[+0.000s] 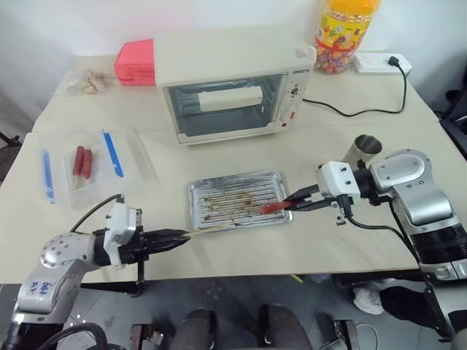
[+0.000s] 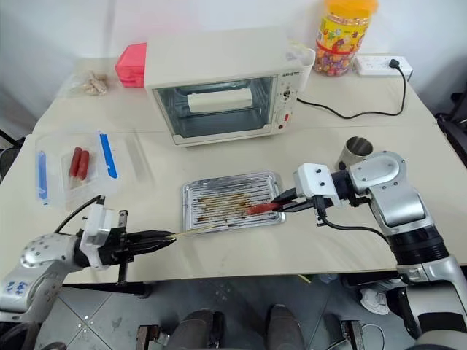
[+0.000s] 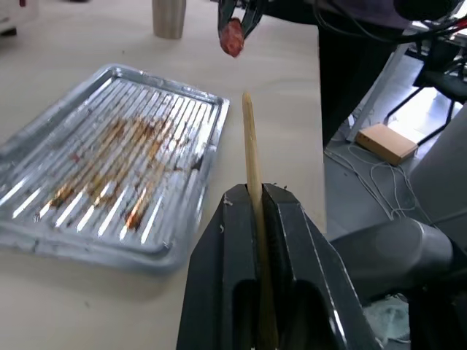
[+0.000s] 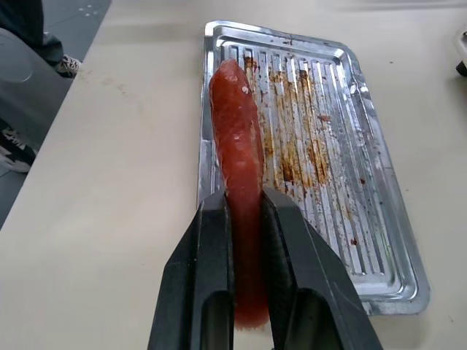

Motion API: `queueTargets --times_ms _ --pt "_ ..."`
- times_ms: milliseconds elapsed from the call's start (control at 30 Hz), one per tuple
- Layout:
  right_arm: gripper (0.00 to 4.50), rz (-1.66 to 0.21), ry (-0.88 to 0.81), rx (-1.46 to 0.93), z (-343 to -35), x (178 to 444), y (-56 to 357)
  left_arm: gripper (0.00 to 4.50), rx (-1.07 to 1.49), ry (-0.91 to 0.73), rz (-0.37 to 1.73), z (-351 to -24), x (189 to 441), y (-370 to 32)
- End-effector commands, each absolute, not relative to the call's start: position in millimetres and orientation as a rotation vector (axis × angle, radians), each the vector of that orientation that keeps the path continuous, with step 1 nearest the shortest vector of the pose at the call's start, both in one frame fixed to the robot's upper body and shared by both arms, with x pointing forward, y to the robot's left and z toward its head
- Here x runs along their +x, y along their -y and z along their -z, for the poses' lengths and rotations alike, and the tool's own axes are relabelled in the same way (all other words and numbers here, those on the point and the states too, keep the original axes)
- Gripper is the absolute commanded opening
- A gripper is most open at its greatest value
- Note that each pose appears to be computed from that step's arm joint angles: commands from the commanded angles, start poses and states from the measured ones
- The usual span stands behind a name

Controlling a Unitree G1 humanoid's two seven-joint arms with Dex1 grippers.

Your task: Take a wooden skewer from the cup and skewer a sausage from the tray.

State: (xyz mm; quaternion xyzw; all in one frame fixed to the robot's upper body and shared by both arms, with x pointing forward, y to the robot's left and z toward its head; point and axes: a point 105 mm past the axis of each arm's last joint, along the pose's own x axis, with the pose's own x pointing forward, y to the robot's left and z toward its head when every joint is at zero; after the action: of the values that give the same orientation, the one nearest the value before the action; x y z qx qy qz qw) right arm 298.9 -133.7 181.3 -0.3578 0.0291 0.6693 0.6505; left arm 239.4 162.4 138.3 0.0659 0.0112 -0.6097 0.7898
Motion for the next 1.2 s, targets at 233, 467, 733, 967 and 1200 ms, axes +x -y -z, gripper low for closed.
queueTargets --times_ms 233,467,733,967,1200 --pt "0.21 -1.484 -0.036 -0.822 -193 292 121 0.0 0.144 0.005 1.361 -140 245 -145" --pt "0.21 -1.499 -0.056 -0.822 -191 287 115 0.0 0.13 0.038 1.353 -143 249 -138" --pt "0.21 -1.491 -0.076 -0.817 -188 287 115 0.0 0.123 0.045 1.344 -144 249 -135" --pt "0.21 -1.509 -0.082 -0.818 -187 283 113 0.0 0.119 0.053 1.337 -144 251 -132" --pt "0.21 -1.542 -0.09 -0.816 -183 275 105 0.0 0.112 0.064 1.342 -144 251 -126"
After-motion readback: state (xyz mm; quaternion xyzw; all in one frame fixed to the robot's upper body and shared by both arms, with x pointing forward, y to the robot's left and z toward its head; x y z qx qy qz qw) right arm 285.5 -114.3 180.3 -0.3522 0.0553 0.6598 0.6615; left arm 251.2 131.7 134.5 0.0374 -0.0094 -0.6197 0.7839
